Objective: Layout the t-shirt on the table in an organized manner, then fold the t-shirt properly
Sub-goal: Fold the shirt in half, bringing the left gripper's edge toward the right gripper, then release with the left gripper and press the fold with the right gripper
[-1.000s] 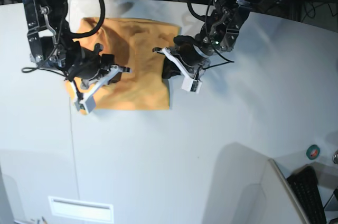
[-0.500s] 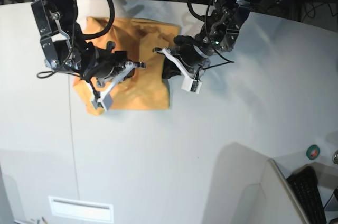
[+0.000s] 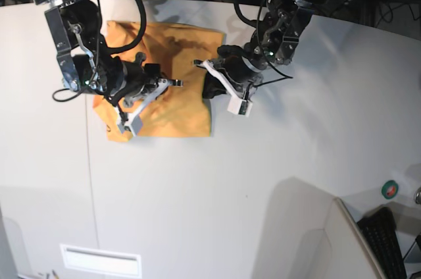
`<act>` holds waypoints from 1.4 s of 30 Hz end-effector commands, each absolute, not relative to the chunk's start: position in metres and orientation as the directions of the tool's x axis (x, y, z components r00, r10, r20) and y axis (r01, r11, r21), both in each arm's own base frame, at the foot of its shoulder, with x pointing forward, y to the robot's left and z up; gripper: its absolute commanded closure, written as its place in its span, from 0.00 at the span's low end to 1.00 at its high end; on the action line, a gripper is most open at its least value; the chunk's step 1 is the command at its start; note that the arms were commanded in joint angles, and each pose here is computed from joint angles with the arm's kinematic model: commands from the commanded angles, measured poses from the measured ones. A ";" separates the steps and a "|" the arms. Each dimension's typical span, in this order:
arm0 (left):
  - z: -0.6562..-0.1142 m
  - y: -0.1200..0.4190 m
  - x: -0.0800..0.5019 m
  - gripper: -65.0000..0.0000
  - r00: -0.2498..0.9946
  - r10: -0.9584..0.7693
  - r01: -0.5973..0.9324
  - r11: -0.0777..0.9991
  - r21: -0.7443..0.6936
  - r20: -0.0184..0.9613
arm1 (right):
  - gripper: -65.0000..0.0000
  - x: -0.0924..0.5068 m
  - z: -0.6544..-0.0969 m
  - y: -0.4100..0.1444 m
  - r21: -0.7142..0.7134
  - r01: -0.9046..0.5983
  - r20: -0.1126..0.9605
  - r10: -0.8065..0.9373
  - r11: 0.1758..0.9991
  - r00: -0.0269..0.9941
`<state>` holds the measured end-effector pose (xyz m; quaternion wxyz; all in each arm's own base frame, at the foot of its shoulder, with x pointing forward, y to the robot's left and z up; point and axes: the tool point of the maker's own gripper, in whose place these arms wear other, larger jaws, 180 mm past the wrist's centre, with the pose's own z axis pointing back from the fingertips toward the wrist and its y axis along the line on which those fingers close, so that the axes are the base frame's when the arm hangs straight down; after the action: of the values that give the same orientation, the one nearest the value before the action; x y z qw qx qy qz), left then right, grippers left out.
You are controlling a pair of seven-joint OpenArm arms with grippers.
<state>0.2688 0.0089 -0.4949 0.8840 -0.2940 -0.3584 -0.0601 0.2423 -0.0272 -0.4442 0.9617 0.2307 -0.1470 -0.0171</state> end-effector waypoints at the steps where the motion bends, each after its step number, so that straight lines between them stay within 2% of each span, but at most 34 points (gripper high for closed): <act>1: -0.484 0.006 0.279 1.00 0.710 0.122 0.331 0.812 -0.481 0.694 | 1.00 0.252 -0.435 -0.024 0.466 -0.047 0.303 -0.110 0.883 0.947; 12: -0.484 0.018 0.278 1.00 0.706 0.111 0.330 0.822 -0.464 0.699 | 1.00 0.252 -0.433 -0.017 0.480 -0.046 0.301 -0.115 0.876 0.947; 13: -0.483 0.022 0.278 1.00 0.702 0.108 0.331 0.825 -0.457 0.704 | 0.97 0.252 -0.433 -0.017 0.480 -0.046 0.301 -0.115 0.876 0.947; 16: -0.485 0.046 0.269 1.00 0.698 0.090 0.307 0.859 -0.411 0.710 | 0.61 0.252 -0.433 -0.016 0.483 -0.046 0.303 -0.118 0.874 0.946; 18: -0.482 0.060 0.264 1.00 0.692 0.072 0.312 0.867 -0.388 0.718 | 0.42 0.253 -0.432 -0.015 0.485 -0.048 0.305 -0.118 0.873 0.945; 20: -0.477 0.081 0.259 1.00 0.685 0.109 0.268 0.882 -0.388 0.720 | 0.31 0.253 -0.431 -0.015 0.485 -0.048 0.308 -0.120 0.873 0.944; 23: -0.465 0.120 0.255 1.00 0.658 0.205 0.170 0.897 -0.408 0.724 | 0.35 0.253 -0.431 -0.015 0.485 -0.048 0.308 -0.120 0.873 0.944; 27: -0.452 0.151 0.250 1.00 0.631 0.215 0.136 0.915 -0.379 0.745 | 0.42 0.254 -0.428 -0.006 0.503 -0.050 0.309 -0.125 0.863 0.943; 36: -0.445 0.189 0.251 1.00 0.598 0.245 0.060 0.936 -0.347 0.763 | 0.41 0.254 -0.412 0.048 0.534 -0.186 0.347 -0.013 0.825 0.938; 42: -0.448 0.192 0.249 1.00 0.602 0.250 0.047 0.937 -0.346 0.758 | 0.41 0.262 -0.404 0.067 0.562 -0.193 0.346 -0.017 0.804 0.938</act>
<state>0.2436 0.1886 -0.4569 0.8872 -0.1666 -0.4264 0.0570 0.2539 0.0624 -0.4146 0.9403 0.2993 -0.1554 0.0458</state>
